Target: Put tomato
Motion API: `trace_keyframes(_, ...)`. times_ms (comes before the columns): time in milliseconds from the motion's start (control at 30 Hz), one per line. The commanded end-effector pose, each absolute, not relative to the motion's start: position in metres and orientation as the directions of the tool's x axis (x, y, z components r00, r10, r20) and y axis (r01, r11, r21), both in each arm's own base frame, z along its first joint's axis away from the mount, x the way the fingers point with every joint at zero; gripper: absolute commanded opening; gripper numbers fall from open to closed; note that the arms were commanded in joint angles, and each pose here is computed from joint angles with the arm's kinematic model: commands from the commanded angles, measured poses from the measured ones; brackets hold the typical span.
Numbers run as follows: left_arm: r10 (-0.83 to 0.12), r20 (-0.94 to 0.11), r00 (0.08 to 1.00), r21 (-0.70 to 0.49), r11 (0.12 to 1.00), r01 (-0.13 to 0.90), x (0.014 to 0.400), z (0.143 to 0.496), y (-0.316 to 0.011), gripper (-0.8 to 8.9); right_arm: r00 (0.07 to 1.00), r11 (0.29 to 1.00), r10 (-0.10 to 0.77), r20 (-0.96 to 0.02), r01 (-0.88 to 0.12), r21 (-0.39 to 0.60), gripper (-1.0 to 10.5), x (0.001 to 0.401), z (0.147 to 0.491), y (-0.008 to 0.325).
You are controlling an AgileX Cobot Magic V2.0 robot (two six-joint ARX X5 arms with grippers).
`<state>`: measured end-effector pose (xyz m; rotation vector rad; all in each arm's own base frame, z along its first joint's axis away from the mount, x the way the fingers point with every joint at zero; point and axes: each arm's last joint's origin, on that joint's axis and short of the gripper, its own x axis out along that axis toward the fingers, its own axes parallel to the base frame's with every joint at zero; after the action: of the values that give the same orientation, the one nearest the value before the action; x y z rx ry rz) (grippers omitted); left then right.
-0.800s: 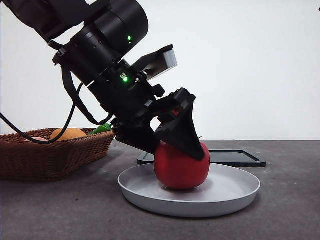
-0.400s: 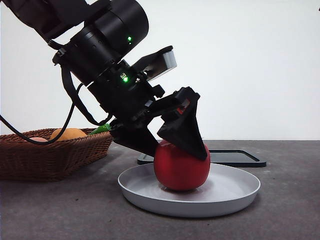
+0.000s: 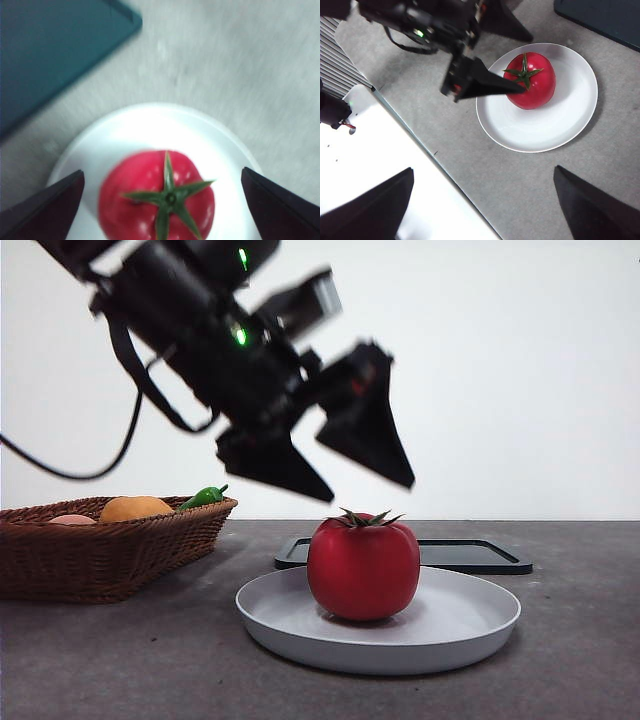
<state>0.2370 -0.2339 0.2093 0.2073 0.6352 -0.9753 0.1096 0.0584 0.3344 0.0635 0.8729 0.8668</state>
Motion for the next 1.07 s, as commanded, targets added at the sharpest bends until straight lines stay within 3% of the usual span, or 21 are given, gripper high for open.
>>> trace_keyframes(33, -0.721, -0.551, 0.421, -0.106, 0.561, 0.821, 0.236, 0.227, -0.230, 5.04, 0.340, 0.664, 0.694, -0.635, -0.644, 0.380, 4.5, 0.111, 0.339, 0.060)
trace_keyframes(367, -0.698, -0.511, 0.502, -0.096, 0.627, 0.773, 0.210, 0.288, -0.174, 5.00, 0.366, 0.661, 0.700, -0.613, -0.656, 0.363, 4.5, 0.113, 0.342, 0.061)
trace_keyframes(633, -0.631, -0.544, 0.554, -0.107, 0.707, 0.699, 0.180, 0.316, -0.120, 4.96, 0.379, 0.661, 0.702, -0.603, -0.661, 0.354, 4.5, 0.115, 0.343, 0.061)
trace_keyframes(767, -0.636, -0.586, 0.502, -0.158, 0.697, 0.699, 0.160, 0.320, -0.101, 4.95, 0.385, 0.660, 0.705, -0.596, -0.665, 0.350, 4.5, 0.118, 0.343, 0.062)
trace_keyframes(967, -0.697, -0.637, 0.329, -0.287, 0.611, 0.737, 0.131, 0.319, -0.089, 4.95, 0.366, 0.663, 0.698, -0.615, -0.655, 0.362, 4.5, 0.129, 0.339, 0.067)
trace_keyframes(1067, -0.698, -0.648, 0.304, -0.304, 0.603, 0.737, 0.124, 0.319, -0.085, 4.95, 0.348, 0.667, 0.691, -0.633, -0.645, 0.373, 4.5, 0.137, 0.335, 0.070)
